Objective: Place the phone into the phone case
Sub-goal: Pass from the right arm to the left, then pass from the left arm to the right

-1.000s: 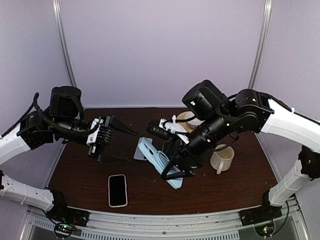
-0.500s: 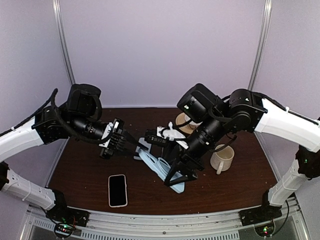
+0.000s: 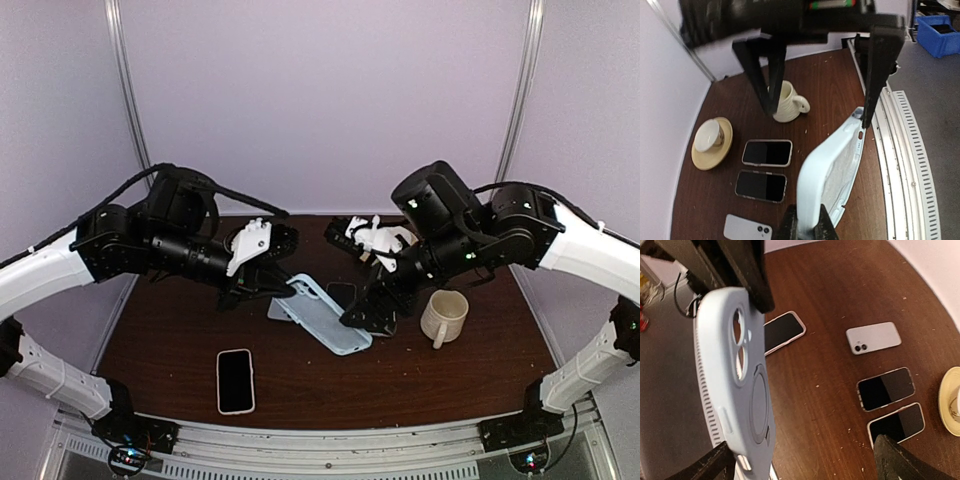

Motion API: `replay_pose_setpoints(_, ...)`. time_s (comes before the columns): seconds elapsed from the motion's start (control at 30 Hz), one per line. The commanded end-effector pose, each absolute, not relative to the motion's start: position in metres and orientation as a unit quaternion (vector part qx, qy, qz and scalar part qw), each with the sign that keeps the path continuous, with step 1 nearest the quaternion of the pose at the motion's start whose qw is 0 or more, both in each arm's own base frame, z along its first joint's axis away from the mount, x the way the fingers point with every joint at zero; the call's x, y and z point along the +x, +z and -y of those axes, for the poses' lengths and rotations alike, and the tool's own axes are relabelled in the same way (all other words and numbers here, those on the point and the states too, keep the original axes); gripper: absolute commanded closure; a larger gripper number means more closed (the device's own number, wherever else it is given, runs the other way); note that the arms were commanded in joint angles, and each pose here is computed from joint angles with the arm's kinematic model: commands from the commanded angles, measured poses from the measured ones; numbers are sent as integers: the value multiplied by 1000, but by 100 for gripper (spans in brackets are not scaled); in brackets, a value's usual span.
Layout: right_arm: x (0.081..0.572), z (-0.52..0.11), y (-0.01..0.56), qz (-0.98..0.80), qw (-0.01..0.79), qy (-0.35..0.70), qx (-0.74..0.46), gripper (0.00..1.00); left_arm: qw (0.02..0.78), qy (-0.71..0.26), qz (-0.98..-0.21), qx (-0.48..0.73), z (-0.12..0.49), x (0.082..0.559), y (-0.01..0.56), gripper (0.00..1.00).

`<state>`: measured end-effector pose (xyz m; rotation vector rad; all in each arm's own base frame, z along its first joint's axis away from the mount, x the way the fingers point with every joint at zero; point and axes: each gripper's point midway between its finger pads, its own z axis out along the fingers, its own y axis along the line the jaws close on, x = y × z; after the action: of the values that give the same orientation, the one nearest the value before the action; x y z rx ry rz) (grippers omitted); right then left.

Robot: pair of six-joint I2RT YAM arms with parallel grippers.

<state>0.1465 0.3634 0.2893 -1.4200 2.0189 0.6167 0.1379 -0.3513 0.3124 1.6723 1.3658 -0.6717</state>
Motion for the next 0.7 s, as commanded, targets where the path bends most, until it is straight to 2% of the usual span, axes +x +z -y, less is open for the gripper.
replay_pose_setpoints(0.0,183,-357,326,-769,417,234,-425,1,400,-253,-664,578,339,160,310,100)
replay_pose_setpoints(0.17,189,-376,329,-749,458,297,-375,10,388,-245,-689,561,337,165,312,100)
replay_pose_setpoints(0.4,174,-412,314,-737,415,360,-392,18,384,-233,-699,557,336,169,307,100)
replay_pose_setpoints(0.47,173,-417,309,-741,408,357,-397,25,383,-237,-699,555,337,168,307,100)
replay_pose_setpoints(0.5,175,-417,305,-745,407,351,-395,33,383,-239,-700,553,337,168,308,100)
replay_pose_setpoints(0.6,185,-411,293,-765,412,326,-373,69,387,-247,-695,553,339,166,311,100)
replay_pose_setpoints(0.67,189,-405,288,-775,412,317,-360,88,393,-253,-691,551,339,165,313,100)
